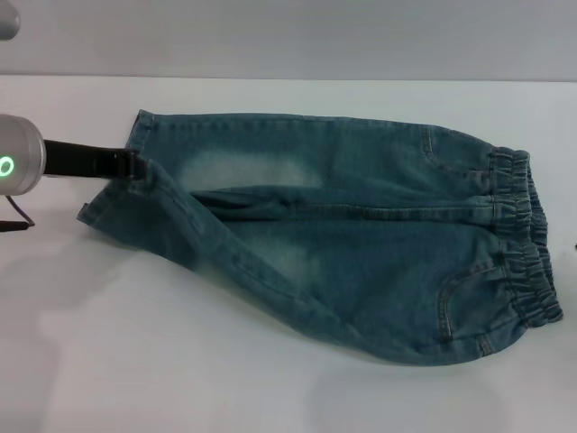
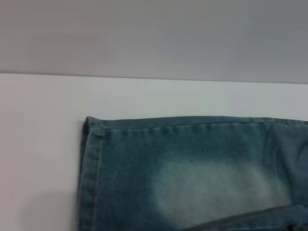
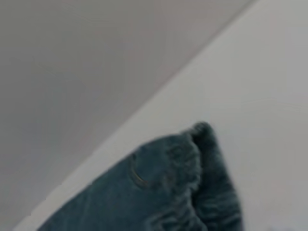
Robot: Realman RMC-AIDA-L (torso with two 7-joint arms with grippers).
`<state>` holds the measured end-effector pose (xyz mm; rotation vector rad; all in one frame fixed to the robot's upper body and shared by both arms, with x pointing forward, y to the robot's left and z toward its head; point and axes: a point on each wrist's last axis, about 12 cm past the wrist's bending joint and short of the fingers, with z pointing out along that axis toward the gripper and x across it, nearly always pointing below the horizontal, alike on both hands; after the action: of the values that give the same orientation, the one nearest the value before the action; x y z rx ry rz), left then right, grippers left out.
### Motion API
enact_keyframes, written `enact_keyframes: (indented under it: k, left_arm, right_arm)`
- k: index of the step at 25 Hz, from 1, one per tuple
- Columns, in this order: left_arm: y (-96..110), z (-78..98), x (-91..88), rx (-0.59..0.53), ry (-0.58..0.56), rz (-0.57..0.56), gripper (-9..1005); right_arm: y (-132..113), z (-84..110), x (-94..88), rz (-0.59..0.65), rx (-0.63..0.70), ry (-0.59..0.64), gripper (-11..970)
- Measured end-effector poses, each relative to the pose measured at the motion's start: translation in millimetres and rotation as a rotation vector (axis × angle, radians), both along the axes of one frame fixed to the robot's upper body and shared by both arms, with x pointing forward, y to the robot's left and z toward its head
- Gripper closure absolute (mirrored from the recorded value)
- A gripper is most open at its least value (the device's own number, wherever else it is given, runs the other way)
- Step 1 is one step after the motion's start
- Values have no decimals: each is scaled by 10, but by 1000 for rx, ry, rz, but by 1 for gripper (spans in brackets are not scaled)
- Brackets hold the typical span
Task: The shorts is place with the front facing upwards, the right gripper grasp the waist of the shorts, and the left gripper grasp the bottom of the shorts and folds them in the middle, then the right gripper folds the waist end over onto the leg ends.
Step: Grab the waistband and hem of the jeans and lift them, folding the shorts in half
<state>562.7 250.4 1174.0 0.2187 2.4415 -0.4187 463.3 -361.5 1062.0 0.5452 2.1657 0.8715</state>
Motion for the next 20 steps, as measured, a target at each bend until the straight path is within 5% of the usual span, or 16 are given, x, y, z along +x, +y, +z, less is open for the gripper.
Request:
enact_keyframes:
  k: [14,20]
  left_arm:
    - [-52,13,39,3,13,-13,900]
    - [-58,22,45,5,14,-16,897]
  right_arm:
    - [218,-127,11,57,16,57,457]
    - [194,-152,-11,46,21,70,465]
